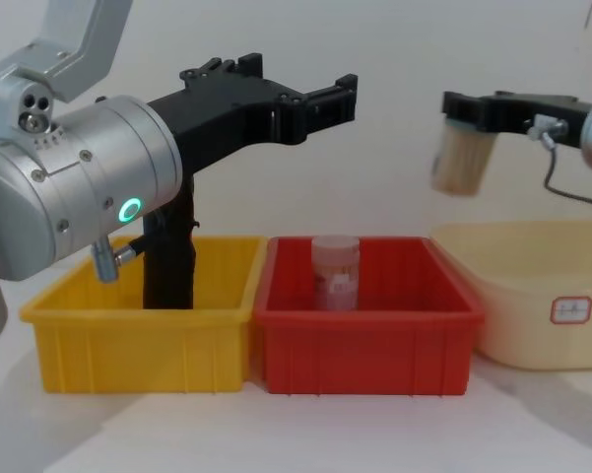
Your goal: Pick up the garbage bag with the one hand and transfer it to the other hand.
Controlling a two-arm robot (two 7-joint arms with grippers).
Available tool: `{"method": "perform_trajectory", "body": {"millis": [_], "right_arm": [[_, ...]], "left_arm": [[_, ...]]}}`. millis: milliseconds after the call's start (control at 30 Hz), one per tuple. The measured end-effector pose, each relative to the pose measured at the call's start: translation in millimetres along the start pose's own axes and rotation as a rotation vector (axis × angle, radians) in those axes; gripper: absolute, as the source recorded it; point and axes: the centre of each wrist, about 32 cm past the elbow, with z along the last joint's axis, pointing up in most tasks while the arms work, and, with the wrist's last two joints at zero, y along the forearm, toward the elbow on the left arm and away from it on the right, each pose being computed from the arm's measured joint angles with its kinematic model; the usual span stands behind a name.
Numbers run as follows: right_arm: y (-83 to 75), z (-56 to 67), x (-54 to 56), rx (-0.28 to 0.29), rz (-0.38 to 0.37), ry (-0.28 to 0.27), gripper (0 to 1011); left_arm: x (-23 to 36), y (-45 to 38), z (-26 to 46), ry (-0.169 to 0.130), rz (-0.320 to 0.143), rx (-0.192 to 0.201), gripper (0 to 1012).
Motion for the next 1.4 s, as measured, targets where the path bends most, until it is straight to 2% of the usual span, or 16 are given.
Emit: {"method": "perform_trajectory", "body": {"millis": [367, 467, 600, 667, 867, 1033, 1200, 1333, 1400], "right_arm": [[2.9, -1.3, 28.9, -0.029, -0.072, -0.092, 645], [2.4, -5.4, 39.5, -0.061, -0.086, -0.132, 645], [1.4, -10.3, 47.5, -0.094, -0.091, -0.165, 645], [-0.3, -16.1, 55.5, -0.129, -0.091, -0.194, 645], [-4.3, -24.9, 67.4, -0.183, -0.082, -0.236, 645], [-8.2, -30.9, 74.7, -0.216, -0.069, -0.261, 754], [-11.9, -34.3, 80.5, -0.235, -0.062, -0.276, 930], [-14.5, -35.0, 82.7, -0.231, -0.061, -0.274, 1002], [-15.4, -34.1, 83.0, -0.223, -0.061, -0.271, 1000]], "left_arm": [[0.0, 0.0, 0.0, 0.0, 0.0, 0.0, 1001], [0.0, 0.0, 0.0, 0.0, 0.0, 0.0, 1001], [0.0, 0.0, 0.0, 0.0, 0.0, 0.0, 1001], [0.0, 0.0, 0.0, 0.0, 0.0, 0.0, 1001], [0.0, 0.0, 0.0, 0.0, 0.0, 0.0, 1001], [0.0, 0.0, 0.0, 0.0, 0.0, 0.0, 1001], [0.0, 0.0, 0.0, 0.0, 0.0, 0.0, 1001], [0.0, 0.0, 0.0, 0.0, 0.0, 0.0, 1001], [0.0, 0.0, 0.0, 0.0, 0.0, 0.0, 1001]]}}
